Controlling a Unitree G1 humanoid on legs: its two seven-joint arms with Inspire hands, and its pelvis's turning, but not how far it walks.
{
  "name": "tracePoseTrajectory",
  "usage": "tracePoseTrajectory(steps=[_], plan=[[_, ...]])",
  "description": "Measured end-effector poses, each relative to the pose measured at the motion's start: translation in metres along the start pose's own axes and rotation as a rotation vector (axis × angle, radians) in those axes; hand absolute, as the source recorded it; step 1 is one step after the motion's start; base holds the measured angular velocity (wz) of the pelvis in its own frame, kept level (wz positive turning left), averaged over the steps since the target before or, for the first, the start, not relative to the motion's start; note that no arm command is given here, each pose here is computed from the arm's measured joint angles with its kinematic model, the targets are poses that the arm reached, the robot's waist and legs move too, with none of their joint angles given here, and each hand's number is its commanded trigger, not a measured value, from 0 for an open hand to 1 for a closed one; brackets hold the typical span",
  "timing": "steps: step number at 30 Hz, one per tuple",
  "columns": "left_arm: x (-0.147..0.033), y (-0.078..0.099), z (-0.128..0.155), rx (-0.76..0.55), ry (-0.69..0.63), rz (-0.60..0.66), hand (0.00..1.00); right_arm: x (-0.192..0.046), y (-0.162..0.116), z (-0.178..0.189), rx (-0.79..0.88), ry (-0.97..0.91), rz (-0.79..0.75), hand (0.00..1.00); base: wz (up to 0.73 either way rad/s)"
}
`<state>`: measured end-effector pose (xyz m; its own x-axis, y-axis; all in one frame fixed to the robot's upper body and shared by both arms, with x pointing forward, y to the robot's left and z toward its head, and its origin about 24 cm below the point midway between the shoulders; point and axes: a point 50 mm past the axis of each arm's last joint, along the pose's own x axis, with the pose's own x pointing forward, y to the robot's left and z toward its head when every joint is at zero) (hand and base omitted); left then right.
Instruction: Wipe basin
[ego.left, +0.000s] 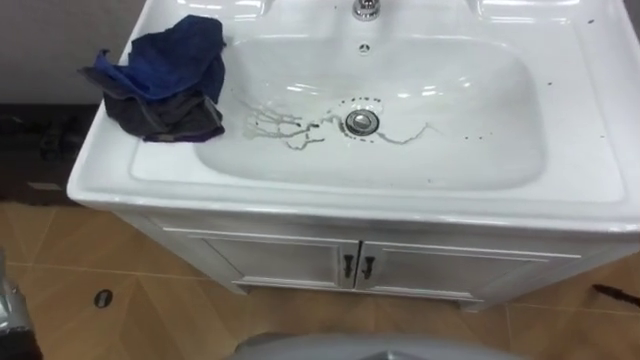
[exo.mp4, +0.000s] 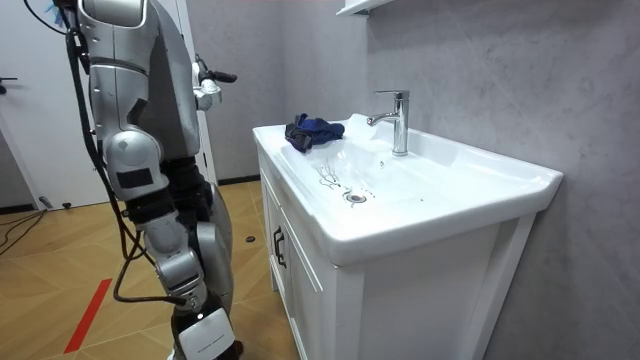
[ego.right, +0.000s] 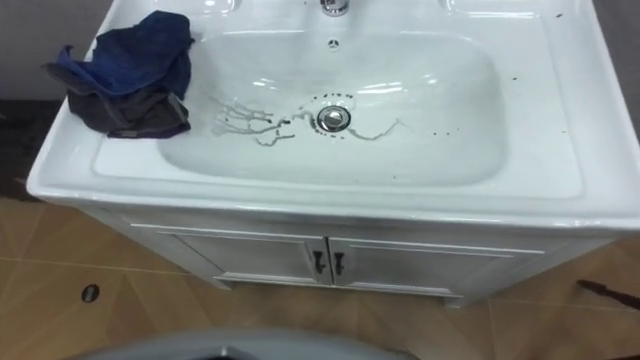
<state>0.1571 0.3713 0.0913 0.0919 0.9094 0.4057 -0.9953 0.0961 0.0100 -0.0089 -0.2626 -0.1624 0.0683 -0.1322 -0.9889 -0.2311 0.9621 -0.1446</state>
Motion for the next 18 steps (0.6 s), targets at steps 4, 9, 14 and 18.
tracePoseTrajectory(steps=[4, 9, 14, 18], plan=[[-0.011, -0.014, 0.003, 0.043, -0.056, -0.124, 0.0, 0.001, 0.001, 0.001, 0.001, 0.008, 0.017, 0.0, -0.05], [-0.023, -0.028, 0.011, 0.061, -0.126, -0.231, 0.0, 0.001, 0.002, 0.002, -0.005, 0.022, 0.028, 0.0, -0.06], [-0.034, -0.041, 0.022, 0.054, -0.194, -0.339, 0.0, 0.002, 0.003, 0.005, -0.051, 0.024, 0.054, 0.0, -0.15], [-0.045, -0.051, 0.023, 0.046, -0.195, -0.43, 0.0, 0.002, 0.005, 0.003, -0.062, 0.034, 0.077, 0.0, -0.04]])
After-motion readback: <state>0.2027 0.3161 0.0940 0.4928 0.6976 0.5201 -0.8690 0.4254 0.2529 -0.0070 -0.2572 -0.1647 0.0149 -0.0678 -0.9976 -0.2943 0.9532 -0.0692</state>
